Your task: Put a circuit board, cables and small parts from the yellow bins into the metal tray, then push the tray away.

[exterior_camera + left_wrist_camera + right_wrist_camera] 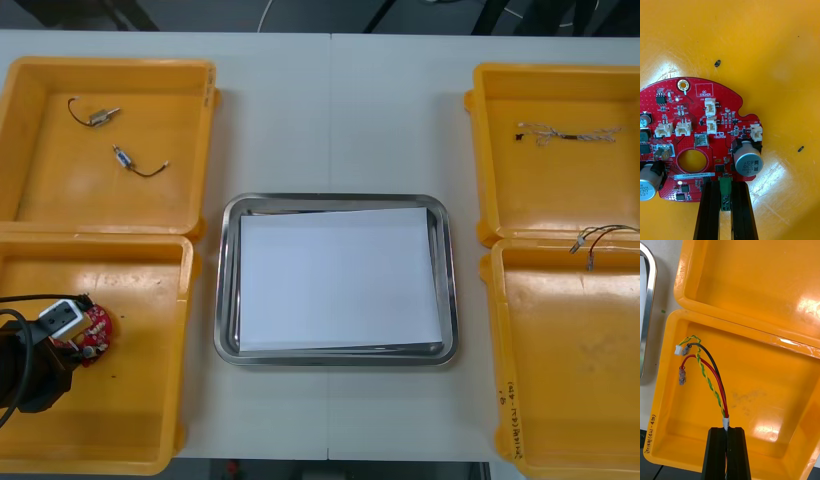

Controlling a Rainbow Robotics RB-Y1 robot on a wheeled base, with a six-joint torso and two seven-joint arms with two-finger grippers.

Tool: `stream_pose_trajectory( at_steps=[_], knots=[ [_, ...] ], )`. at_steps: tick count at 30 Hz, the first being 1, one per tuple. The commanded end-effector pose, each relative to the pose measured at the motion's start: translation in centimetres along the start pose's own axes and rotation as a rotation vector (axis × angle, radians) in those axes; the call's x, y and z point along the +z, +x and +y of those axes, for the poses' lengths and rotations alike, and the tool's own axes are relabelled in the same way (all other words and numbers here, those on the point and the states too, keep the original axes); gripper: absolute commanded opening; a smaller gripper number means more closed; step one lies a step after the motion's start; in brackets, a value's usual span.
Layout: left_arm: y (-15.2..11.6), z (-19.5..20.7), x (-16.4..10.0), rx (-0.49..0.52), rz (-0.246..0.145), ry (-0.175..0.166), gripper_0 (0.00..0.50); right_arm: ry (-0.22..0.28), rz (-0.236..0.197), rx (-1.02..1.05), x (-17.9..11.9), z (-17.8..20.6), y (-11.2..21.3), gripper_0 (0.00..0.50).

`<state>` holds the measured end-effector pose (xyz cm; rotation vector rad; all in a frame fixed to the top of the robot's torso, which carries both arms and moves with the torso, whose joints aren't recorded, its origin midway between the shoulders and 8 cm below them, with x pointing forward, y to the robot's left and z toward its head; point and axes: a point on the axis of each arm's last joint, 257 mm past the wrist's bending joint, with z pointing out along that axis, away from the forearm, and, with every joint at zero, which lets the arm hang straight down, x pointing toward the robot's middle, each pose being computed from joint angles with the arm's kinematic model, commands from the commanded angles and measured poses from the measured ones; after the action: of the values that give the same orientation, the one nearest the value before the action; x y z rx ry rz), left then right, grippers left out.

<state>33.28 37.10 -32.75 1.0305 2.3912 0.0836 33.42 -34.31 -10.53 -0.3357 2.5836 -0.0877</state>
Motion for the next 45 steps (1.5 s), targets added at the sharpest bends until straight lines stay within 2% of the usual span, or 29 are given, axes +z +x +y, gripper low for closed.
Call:
stream_pose_trajectory(
  at_steps=[1, 6, 17, 31, 40, 45],
  knots=[
    [-0.5, 1.0, -0.3, 0.134, -0.002, -0.019, 0.0, 0.032, -0.007, -0.006, -0.8, -0.4, -0.6, 0.0],
    [-1.2, 1.5, -0.7, 0.133, -0.012, -0.03, 0.0, 0.032, -0.007, -0.004, -0.8, -0.4, -0.6, 0.0],
    [-2.5, 2.3, -2.2, 0.116, 0.009, -0.036, 0.0, 0.034, -0.011, -0.006, -0.8, -0.3, -0.6, 0.0],
    [-5.6, 2.3, -6.3, 0.083, 0.055, -0.037, 0.0, 0.034, -0.012, -0.004, -0.9, -0.3, -0.6, 0.0],
    [-9.2, 0.1, -9.4, 0.021, 0.075, -0.04, 0.0, 0.034, -0.013, -0.005, -0.9, -0.1, -0.6, 0.0],
    [-11.5, -1.6, -10.6, -0.008, 0.069, -0.015, 0.0, 0.03, -0.014, -0.004, -1.0, 0.0, -0.6, 0.0]
  ],
)
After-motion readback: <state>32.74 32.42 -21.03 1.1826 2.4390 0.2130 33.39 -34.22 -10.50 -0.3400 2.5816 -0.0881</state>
